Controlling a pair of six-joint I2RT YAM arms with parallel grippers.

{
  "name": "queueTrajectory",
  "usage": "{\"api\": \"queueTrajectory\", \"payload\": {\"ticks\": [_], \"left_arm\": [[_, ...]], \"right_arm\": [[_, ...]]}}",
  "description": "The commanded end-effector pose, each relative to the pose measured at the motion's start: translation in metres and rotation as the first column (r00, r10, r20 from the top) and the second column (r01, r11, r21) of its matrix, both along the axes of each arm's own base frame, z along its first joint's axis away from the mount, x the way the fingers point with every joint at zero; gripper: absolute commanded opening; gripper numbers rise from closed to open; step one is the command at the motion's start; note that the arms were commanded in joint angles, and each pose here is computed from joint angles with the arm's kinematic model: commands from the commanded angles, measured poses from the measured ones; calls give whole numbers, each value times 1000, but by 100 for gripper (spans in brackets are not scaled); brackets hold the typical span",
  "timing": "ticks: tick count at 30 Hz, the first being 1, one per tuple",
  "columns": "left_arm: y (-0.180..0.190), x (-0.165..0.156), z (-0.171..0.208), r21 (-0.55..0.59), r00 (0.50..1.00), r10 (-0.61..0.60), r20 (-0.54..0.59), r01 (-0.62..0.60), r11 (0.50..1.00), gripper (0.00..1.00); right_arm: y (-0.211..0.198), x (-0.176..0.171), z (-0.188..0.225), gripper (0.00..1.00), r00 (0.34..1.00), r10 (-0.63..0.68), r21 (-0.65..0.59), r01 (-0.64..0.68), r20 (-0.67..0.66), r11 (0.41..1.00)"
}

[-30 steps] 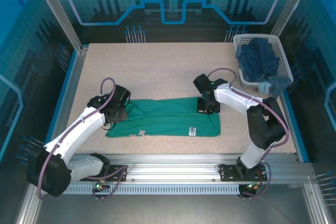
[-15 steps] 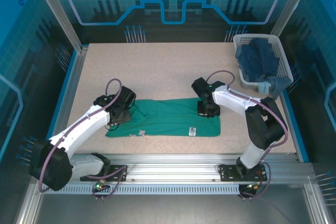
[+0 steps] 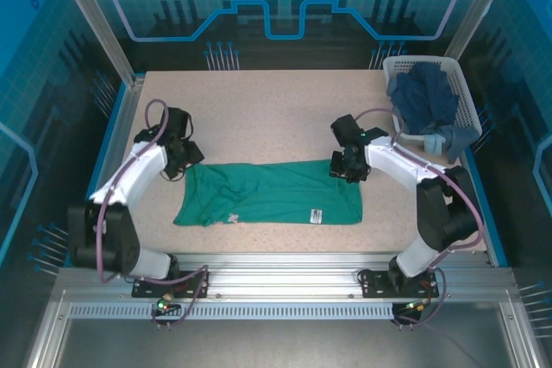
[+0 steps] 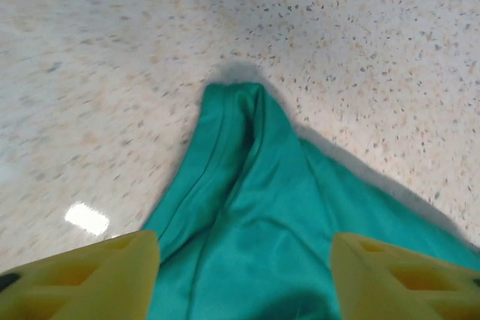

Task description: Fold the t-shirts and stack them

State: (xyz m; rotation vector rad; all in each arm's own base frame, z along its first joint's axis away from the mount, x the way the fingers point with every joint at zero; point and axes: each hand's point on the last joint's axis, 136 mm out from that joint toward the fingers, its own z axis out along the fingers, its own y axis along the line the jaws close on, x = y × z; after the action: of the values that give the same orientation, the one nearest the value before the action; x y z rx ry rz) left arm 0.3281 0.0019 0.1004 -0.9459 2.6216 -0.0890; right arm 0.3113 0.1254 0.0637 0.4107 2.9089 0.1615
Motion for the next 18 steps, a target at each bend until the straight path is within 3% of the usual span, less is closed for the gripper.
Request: {"api": "queueTrajectory", "payload": {"ticks": [1, 8, 12, 18], "left_arm": [[-15, 33, -13, -141, 997, -56, 50, 63, 988, 55], [-3, 35, -54, -154, 997, -45, -60, 35, 987, 46], [-4, 39, -61, -161, 998, -46, -40, 39, 986, 41], [6, 43, -66, -108, 998, -50, -42, 45, 993, 15]], "right_arm": [[15, 19, -4, 37, 1000, -10, 115, 11, -7, 993], [8, 22, -25, 36, 993, -72, 106, 82, -96, 991], [8, 23, -31, 37, 990, -80, 106, 92, -112, 990], [-1, 23, -45, 37, 983, -114, 78, 127, -146, 989]]}}
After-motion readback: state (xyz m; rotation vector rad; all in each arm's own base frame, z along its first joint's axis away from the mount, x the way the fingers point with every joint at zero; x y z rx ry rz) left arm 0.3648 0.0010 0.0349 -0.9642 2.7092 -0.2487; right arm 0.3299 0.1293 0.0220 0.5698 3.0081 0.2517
